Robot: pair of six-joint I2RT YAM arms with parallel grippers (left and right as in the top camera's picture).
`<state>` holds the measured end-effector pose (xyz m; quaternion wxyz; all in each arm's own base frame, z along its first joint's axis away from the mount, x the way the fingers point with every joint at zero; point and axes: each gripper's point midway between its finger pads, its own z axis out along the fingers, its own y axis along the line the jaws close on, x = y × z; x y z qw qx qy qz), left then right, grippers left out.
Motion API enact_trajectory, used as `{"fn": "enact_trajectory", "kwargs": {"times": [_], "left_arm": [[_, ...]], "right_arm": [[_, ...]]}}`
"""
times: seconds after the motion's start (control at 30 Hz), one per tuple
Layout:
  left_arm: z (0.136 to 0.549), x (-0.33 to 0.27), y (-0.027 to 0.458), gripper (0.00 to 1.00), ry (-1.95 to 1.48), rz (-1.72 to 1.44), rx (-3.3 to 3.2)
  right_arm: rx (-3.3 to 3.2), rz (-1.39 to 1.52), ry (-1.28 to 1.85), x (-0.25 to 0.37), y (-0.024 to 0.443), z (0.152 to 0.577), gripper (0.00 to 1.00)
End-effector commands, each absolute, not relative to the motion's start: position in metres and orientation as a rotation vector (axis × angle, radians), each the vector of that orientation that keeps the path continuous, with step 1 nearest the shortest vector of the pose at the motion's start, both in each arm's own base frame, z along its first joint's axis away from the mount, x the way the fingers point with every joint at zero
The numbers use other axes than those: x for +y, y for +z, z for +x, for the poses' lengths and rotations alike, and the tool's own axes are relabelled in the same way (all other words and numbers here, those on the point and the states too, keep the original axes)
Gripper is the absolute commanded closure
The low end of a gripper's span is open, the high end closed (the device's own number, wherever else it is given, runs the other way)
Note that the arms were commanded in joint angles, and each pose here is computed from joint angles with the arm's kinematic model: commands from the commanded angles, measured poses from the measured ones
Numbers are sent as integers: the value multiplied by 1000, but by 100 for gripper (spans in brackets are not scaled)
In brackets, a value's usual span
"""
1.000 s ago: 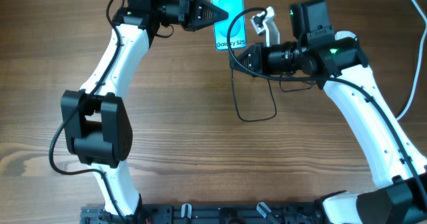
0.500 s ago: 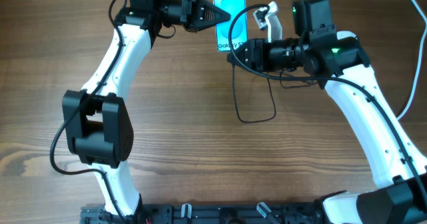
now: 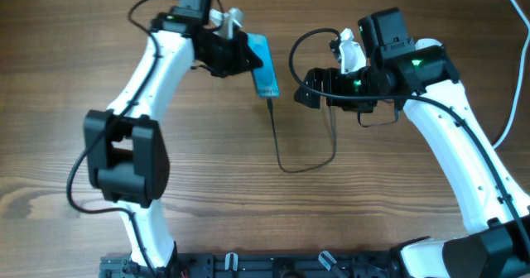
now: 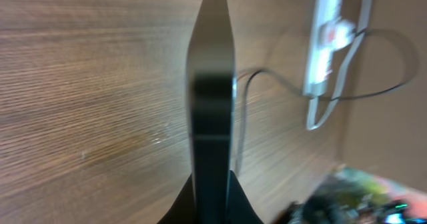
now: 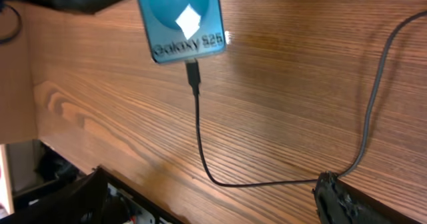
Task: Plug charger to phone and switch on socket
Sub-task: 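Lower the plugged phone flat onto the table and open both grippers, then raise the left arm away and move the right gripper to the power strip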
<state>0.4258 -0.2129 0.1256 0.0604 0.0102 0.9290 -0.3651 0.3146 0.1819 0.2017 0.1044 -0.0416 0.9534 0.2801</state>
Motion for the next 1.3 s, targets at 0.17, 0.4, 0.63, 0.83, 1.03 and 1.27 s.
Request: {"fn": "enact_trajectory", "kwargs": {"times": [0.17,0.4,0.63,0.83,1.03,1.27], "left_arm": [[405,-250,64,96,-1139,236,2924],[403,-247,28,90,-1118,199,2997],[406,-236,-2,88,-985,176,3053],[413,-217,-15,59,-778,156,3082],[412,-182,-25,21,-499,112,3142],[429,-131,39,0,-452,-74,3049]], "right_arm": [[2927,-70,791,174,159,298,0],[2919,23,860,181,156,300,0],[2911,17,882,183,158,300,0],[2916,21,870,182,157,300,0],[2924,244,735,160,150,311,0],[2782,277,626,103,193,340,0]]}}
